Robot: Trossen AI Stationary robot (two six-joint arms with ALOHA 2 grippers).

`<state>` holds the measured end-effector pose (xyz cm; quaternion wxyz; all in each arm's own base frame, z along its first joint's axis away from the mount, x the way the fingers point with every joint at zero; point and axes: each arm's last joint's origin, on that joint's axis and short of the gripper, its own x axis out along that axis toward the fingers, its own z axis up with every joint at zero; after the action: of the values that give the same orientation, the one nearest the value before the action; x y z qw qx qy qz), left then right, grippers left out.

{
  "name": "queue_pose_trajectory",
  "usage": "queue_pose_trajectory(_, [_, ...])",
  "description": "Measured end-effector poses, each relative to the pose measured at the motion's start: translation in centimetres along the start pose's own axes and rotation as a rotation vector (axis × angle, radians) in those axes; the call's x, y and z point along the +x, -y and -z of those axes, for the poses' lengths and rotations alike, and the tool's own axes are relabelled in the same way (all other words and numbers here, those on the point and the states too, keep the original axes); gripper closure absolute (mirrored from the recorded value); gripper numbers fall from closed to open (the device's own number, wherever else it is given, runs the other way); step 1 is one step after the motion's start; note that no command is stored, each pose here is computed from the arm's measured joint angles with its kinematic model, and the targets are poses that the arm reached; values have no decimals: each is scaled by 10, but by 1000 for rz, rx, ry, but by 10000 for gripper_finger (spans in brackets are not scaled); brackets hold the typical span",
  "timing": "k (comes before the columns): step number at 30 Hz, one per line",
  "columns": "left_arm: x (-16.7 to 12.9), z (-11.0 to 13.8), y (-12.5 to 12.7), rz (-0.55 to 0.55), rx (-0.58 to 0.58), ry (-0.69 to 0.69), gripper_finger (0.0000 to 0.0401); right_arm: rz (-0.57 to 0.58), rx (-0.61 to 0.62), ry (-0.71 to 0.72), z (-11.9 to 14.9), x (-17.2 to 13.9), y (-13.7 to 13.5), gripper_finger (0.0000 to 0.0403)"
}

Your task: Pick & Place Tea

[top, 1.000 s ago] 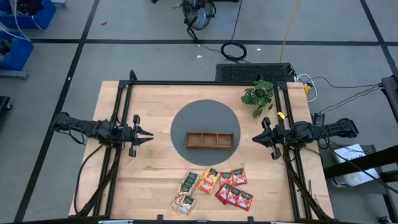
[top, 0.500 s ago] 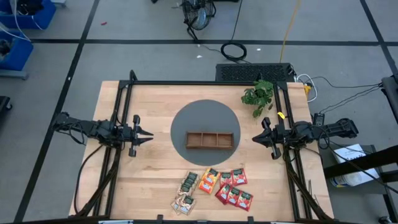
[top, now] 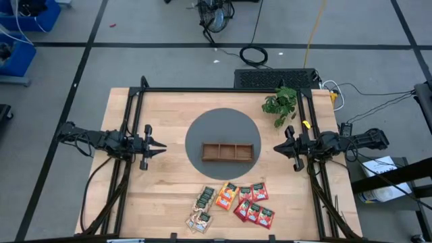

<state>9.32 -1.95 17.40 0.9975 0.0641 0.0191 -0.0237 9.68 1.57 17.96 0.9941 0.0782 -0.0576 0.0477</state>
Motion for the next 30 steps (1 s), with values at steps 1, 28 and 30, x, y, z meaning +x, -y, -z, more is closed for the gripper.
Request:
queue_pose_trajectory(1, [0,0,0,0,0,0,329,0,7,0,0,0,0,403])
queue_pose_trajectory(28, [6,-16,1,31,-465,139,350,19,-1,-6,1,2,0,403])
queue_pose_trajectory(30, [14,-14,7,44,-469,94,379,25,-23,-21,2,3,1,403])
